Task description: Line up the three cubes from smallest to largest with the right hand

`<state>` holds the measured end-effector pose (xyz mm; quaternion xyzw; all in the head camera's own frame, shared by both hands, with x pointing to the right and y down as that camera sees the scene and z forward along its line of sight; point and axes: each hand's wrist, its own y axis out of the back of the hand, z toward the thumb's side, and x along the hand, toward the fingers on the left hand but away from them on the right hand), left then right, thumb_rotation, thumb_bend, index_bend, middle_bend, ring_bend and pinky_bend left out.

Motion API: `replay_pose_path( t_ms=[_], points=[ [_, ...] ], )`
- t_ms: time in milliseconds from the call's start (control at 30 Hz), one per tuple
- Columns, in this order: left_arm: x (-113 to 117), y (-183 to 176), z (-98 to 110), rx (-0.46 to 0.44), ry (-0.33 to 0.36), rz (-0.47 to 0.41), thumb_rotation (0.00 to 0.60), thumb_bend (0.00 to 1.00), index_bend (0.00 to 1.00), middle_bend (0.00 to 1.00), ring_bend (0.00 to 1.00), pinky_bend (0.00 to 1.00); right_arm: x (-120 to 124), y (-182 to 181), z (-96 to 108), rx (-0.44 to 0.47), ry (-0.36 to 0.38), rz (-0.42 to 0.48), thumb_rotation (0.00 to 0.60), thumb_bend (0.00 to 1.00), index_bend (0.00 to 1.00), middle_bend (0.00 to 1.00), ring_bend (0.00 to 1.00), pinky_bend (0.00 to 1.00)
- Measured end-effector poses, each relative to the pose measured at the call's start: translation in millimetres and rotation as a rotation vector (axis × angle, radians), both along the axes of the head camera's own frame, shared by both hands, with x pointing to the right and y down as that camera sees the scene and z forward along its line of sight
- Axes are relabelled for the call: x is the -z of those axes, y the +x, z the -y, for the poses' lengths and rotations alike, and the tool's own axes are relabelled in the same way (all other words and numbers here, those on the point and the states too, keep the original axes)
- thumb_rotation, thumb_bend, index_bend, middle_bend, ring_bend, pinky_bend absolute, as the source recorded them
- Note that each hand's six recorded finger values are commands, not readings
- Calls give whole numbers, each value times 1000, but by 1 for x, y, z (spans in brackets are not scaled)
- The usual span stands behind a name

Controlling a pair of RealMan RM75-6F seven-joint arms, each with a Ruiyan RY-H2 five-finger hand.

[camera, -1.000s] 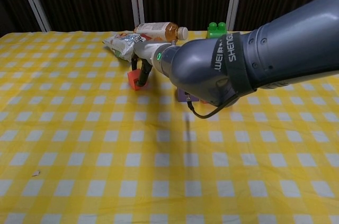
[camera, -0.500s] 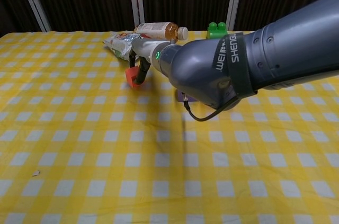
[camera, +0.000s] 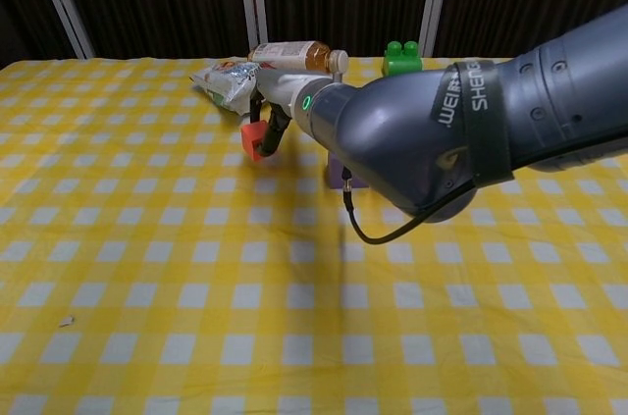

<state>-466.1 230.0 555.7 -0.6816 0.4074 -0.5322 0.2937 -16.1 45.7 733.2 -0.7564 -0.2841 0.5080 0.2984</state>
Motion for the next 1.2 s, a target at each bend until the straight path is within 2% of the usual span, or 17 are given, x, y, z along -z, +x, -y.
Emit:
replay_pose_path(
  t_ms=[600, 1200],
  points=[
    [-2, 0, 1, 2, -10, -2, 600, 48, 0, 0, 0, 38, -8, 2, 0, -13, 1, -34, 600, 463, 461, 38, 0, 0],
    [0, 2, 0, -10, -5, -2, 600, 48, 0, 0, 0, 38, 6, 18, -17, -76, 5, -101, 600, 466, 461, 38, 0, 0]
  ],
)
